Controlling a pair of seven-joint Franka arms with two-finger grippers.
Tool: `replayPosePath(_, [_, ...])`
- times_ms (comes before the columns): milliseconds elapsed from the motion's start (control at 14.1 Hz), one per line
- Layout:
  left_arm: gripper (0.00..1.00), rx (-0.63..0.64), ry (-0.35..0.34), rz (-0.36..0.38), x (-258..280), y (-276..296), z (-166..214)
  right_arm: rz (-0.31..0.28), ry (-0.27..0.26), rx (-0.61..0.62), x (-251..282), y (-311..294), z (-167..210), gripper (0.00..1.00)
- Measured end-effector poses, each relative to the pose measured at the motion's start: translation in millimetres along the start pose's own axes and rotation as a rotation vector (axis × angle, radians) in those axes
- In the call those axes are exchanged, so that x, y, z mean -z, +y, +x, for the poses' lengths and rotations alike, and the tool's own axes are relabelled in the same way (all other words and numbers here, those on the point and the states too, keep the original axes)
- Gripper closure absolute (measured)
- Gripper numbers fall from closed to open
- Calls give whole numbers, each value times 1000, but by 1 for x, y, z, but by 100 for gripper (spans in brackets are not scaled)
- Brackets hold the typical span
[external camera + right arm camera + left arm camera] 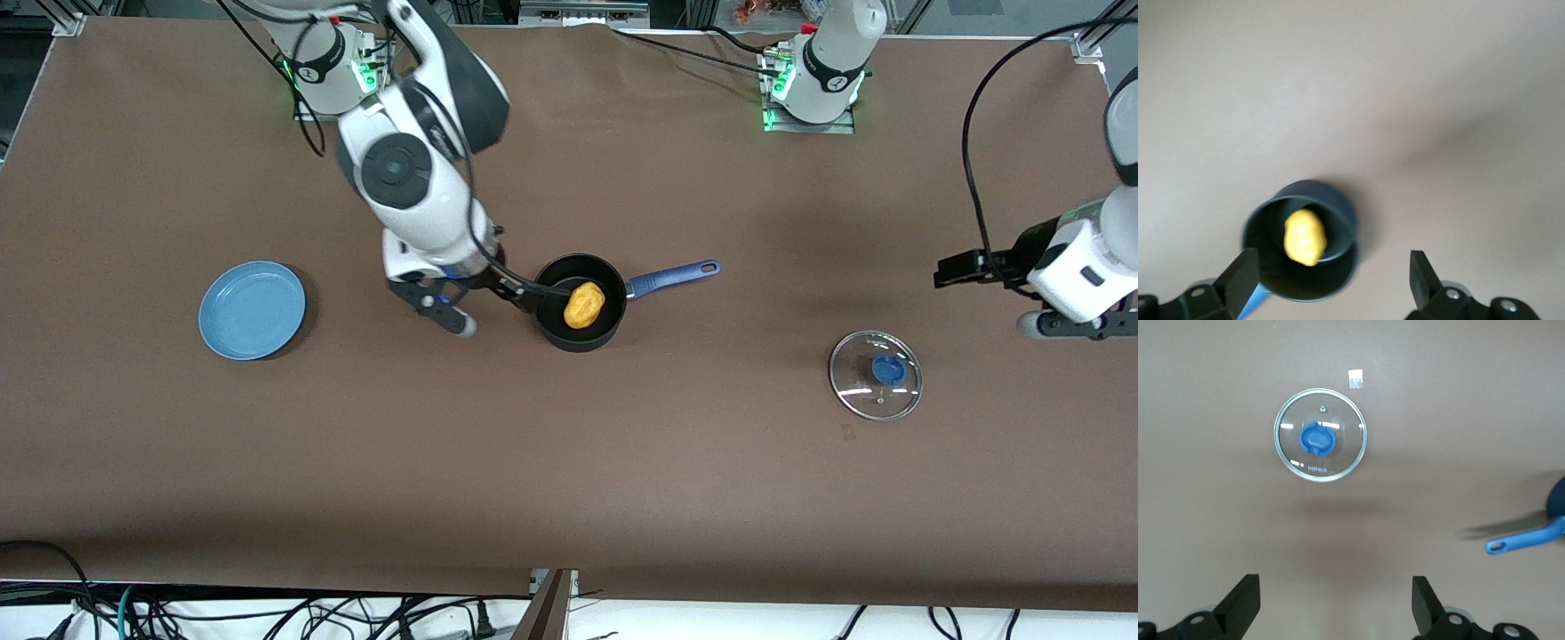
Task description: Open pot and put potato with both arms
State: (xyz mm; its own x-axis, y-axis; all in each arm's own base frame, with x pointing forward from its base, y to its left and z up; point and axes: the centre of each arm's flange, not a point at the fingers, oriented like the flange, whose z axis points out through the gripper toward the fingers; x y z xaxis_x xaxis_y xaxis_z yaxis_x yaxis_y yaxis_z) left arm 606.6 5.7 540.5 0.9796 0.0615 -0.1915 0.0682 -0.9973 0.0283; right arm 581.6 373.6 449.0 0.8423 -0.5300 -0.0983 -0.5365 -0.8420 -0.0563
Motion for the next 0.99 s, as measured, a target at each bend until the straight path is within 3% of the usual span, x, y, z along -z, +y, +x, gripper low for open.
replayPosePath(283, [0,18,6,-2,28,15,-14,-87,-12,141,63,80,69,0])
replayPosePath(779, [0,-82,6,-2,30,19,-17,-102,-67,507,135,229,154,0])
replayPosePath(991, [0,-97,6,-2,30,20,-17,-94,-16,568,140,282,165,0])
